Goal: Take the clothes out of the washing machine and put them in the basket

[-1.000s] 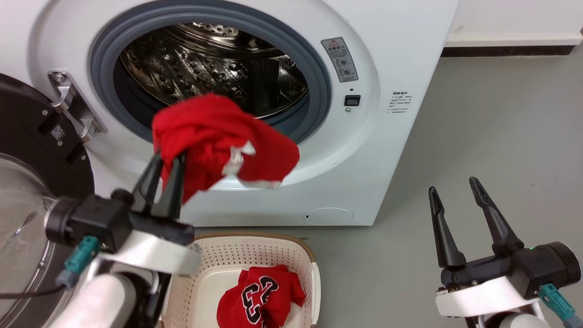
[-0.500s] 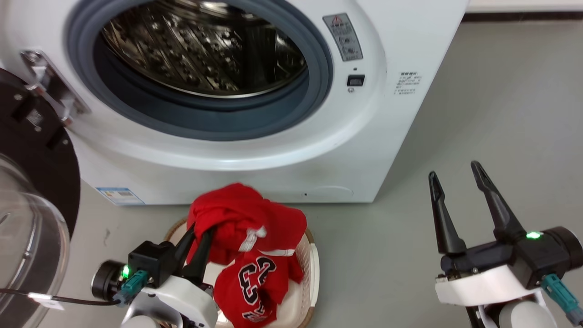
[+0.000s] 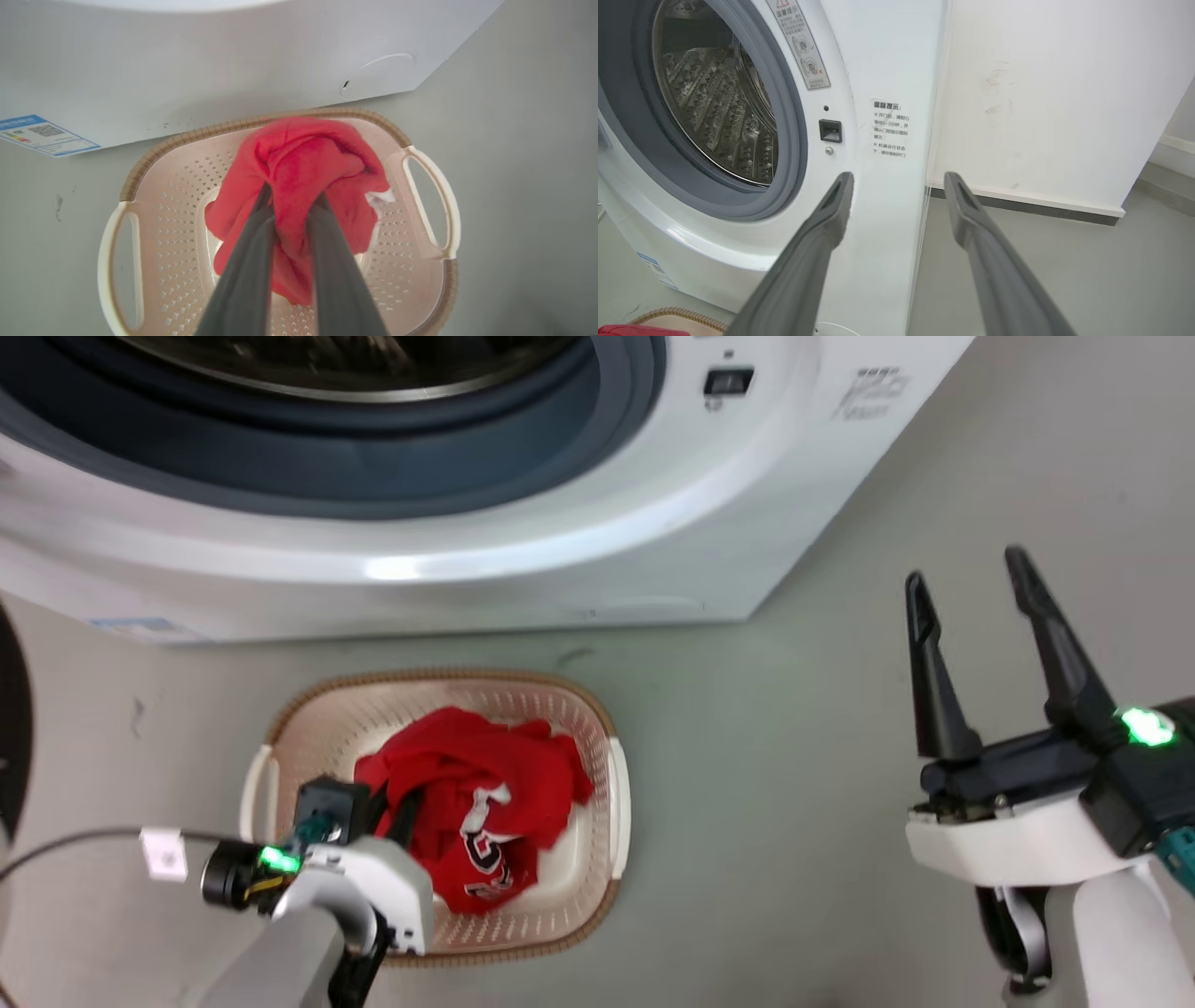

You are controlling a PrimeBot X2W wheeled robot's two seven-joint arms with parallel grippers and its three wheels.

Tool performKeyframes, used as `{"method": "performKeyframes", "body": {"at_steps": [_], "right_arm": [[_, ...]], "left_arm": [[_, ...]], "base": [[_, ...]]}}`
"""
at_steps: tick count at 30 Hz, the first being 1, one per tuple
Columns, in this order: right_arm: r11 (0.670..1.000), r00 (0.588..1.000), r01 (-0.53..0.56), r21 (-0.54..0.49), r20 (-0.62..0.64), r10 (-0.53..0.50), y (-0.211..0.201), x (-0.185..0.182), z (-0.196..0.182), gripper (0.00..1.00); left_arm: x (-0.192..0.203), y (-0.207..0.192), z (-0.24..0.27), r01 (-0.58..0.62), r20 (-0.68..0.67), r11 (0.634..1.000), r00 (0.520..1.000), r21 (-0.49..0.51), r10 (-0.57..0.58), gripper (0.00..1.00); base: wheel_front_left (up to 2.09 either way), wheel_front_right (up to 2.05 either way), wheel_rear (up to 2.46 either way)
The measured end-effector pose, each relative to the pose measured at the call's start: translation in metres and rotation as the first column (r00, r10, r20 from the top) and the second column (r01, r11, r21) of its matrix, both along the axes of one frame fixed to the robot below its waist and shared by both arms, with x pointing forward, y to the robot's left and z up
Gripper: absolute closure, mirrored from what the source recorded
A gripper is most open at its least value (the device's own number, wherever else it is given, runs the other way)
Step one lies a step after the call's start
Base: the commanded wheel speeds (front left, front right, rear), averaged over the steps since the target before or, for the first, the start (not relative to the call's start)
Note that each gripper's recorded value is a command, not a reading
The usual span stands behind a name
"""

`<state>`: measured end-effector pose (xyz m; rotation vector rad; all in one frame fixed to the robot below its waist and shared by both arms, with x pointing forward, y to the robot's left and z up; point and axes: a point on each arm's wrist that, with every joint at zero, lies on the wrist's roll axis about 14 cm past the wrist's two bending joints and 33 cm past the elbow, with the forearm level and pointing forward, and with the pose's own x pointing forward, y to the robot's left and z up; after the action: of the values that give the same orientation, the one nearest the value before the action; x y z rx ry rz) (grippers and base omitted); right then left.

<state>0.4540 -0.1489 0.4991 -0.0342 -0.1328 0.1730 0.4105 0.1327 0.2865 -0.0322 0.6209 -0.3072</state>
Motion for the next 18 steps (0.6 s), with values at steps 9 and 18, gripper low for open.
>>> {"method": "performKeyframes", "body": {"at_steps": [9, 18], "right_arm": [[1.0, 0.998, 0.008, -0.014, -0.066, -0.009, -0.005, 0.034, -0.046, 0.0], [0.999, 0.988, 0.038, -0.026, -0.146, -0.041, -0.018, 0.047, -0.091, 0.0]], "left_arm": [[0.005, -0.012, -0.088, 0.133, -0.219, 0.988, 0.969, 0.075, -0.114, 1.0], [-0.018, -0.021, -0.151, 0.242, -0.445, 0.965, 0.879, 0.103, -0.173, 1.0]], "base": [[0.0, 0.0, 0.0], [0.0, 0.0, 0.0]]}}
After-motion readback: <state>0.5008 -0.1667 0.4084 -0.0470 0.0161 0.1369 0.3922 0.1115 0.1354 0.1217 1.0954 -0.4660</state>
